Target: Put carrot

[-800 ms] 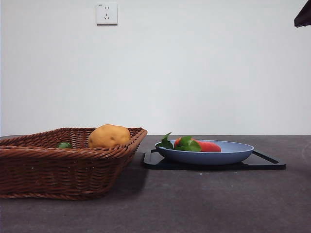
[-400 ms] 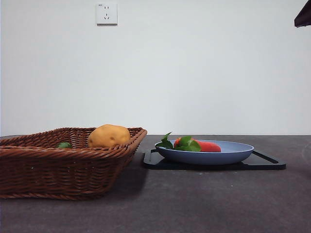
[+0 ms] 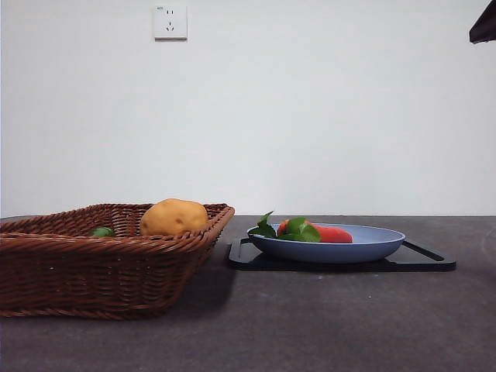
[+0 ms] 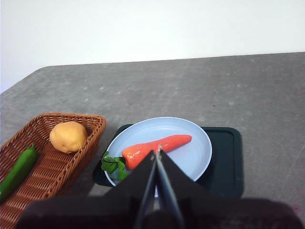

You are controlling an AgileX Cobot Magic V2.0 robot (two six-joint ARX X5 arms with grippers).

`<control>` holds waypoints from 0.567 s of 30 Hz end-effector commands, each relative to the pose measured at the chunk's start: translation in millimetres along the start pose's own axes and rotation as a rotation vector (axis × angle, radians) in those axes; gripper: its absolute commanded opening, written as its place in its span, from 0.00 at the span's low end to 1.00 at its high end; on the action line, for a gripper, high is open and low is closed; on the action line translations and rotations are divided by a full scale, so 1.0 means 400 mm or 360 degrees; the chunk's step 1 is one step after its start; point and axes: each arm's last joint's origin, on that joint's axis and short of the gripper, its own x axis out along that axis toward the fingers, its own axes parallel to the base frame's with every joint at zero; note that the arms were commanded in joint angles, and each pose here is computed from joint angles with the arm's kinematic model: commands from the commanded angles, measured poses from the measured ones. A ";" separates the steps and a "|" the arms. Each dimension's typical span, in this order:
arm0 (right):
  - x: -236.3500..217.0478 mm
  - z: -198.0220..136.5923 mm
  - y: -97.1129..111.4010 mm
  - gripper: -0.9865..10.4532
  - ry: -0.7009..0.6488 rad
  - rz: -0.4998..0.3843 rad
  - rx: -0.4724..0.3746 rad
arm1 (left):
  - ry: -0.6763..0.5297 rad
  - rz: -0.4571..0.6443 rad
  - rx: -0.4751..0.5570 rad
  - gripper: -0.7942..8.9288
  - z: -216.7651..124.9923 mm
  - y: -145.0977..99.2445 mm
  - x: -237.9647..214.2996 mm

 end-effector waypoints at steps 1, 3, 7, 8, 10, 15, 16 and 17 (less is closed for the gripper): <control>-0.003 0.011 0.003 0.09 -0.0032 0.0010 0.0027 | 0.0000 0.0004 0.0001 0.09 -0.007 0.001 0.003; -0.003 0.011 0.003 0.09 -0.0032 0.0009 0.0027 | 0.0000 0.0004 0.0001 0.09 -0.007 0.001 0.003; -0.003 0.011 0.003 0.09 -0.0033 0.0008 -0.0034 | 0.0000 0.0004 0.0001 0.09 -0.007 0.001 0.003; -0.003 0.011 0.003 0.09 -0.0035 0.0001 -0.0093 | 0.0000 0.0004 0.0001 0.09 -0.007 0.001 0.003; -0.006 0.011 0.001 0.09 -0.0035 -0.0020 -0.0195 | 0.0000 0.0004 0.0001 0.09 -0.007 0.001 0.003; -0.037 0.024 -0.024 0.09 -0.0149 -0.0077 -0.0167 | 0.0000 0.0004 0.0001 0.09 -0.007 0.001 0.003; -0.041 0.024 -0.032 0.09 -0.0165 -0.0075 -0.0156 | 0.0000 0.0004 0.0001 0.09 -0.007 0.001 0.003; -0.043 0.022 -0.039 0.09 -0.0176 -0.0070 -0.0149 | 0.0000 0.0004 0.0001 0.09 -0.007 0.001 0.003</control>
